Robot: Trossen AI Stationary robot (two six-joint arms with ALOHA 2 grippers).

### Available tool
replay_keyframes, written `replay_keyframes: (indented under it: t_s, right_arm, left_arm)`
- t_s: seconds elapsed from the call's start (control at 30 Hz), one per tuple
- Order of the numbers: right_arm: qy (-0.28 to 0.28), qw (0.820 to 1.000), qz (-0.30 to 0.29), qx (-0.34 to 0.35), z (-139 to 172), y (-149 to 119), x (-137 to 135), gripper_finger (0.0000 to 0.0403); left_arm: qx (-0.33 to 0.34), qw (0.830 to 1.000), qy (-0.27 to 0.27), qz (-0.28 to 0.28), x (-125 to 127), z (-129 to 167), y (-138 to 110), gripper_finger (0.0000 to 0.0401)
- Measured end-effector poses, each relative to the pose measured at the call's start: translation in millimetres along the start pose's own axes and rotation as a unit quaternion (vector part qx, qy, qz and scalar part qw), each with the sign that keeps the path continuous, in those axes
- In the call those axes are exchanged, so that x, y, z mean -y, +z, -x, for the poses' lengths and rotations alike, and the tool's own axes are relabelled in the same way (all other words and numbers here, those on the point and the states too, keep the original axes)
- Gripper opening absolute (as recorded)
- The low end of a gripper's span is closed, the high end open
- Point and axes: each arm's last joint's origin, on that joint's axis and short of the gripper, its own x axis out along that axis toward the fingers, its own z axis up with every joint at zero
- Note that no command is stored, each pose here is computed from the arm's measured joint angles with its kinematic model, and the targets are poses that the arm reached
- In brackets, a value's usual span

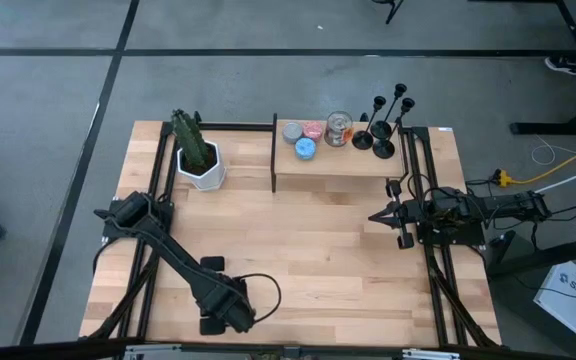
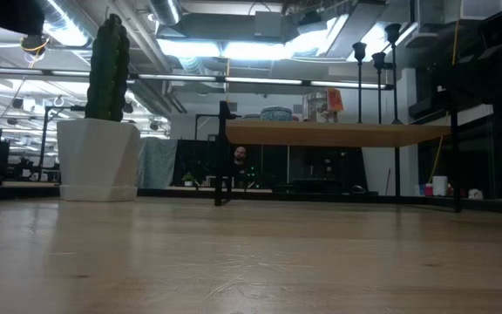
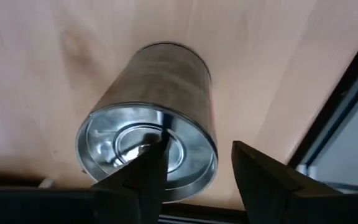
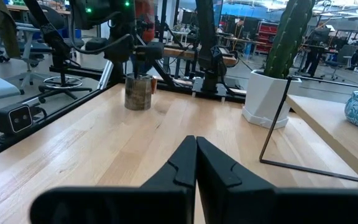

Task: Pick & Place candle stick holders
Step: Put the orange scented candle on the shelf

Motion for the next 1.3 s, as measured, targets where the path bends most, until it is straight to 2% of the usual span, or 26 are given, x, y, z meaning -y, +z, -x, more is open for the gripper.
replay_keyframes:
  t_s: [0.2,0.4,0.53,0.83,1.07,1.3]
  right_arm:
    - [0.000,1.000,0.000,0.000,0,0,0,0.0011]
    - [0.000,1.000,0.000,0.000,0,0,0,0.0011]
    - [0.000,1.000,0.000,0.000,0,0,0,0.0011]
    - [0.000,1.000,0.000,0.000,0,0,0,0.0011]
    - [0.000,1.000,0.000,0.000,0,0,0,0.0011]
    - [0.000,1.000,0.000,0.000,0,0,0,0.0011]
  left_arm:
    - [-0.012,1.000,0.013,-0.021,-4,-6,-2,0.0127]
    - [-0.006,0.999,0.022,-0.042,-5,-6,-2,0.0051]
    - [0.012,0.996,0.047,-0.070,-7,-5,0,0.0008]
    - [0.029,0.987,0.064,-0.148,-19,-3,14,0.0003]
    - [0.056,0.969,0.107,-0.216,-41,0,36,0.0003]
    - [0.091,0.955,0.105,-0.260,-64,5,64,0.0002]
